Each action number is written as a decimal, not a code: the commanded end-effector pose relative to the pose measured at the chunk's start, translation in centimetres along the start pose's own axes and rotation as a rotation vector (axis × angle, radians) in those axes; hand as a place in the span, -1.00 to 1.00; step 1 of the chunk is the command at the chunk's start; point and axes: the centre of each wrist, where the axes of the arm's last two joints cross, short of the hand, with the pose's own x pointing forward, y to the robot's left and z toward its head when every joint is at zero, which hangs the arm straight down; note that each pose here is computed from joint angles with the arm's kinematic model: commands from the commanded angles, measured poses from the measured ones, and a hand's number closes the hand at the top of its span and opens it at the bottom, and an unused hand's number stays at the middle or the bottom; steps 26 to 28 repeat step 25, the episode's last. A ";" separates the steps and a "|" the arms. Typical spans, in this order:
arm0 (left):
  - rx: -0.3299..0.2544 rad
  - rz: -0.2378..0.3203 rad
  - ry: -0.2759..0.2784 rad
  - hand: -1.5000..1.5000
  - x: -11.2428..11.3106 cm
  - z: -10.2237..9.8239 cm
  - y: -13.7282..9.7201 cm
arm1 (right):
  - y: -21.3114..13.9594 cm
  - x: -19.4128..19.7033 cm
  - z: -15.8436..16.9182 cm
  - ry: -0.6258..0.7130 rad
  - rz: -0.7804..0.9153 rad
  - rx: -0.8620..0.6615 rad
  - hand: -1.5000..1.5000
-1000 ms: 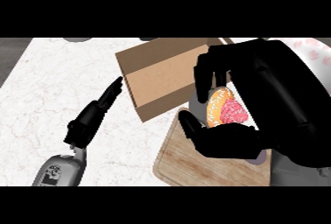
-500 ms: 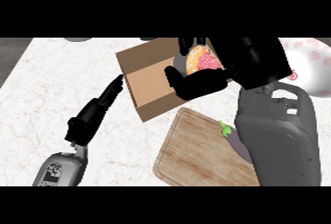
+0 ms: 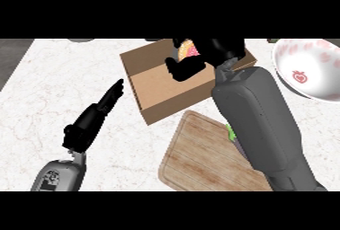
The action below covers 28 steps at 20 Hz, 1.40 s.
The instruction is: Pick the cupcake from the cutting board and place it in the cardboard box
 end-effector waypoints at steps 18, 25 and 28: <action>-0.012 0.002 -0.001 0.00 0.8 -0.1 -0.2 | 6.2 -8.6 -2.7 0.164 -0.542 -0.076 -1.00; -0.010 0.011 -0.006 0.00 0.0 0.5 -0.2 | 3.0 -13.2 -2.0 0.194 -0.878 -0.223 -1.00; -0.010 0.011 -0.006 0.00 0.0 0.5 -0.2 | 3.0 -13.2 -2.0 0.194 -0.878 -0.223 -1.00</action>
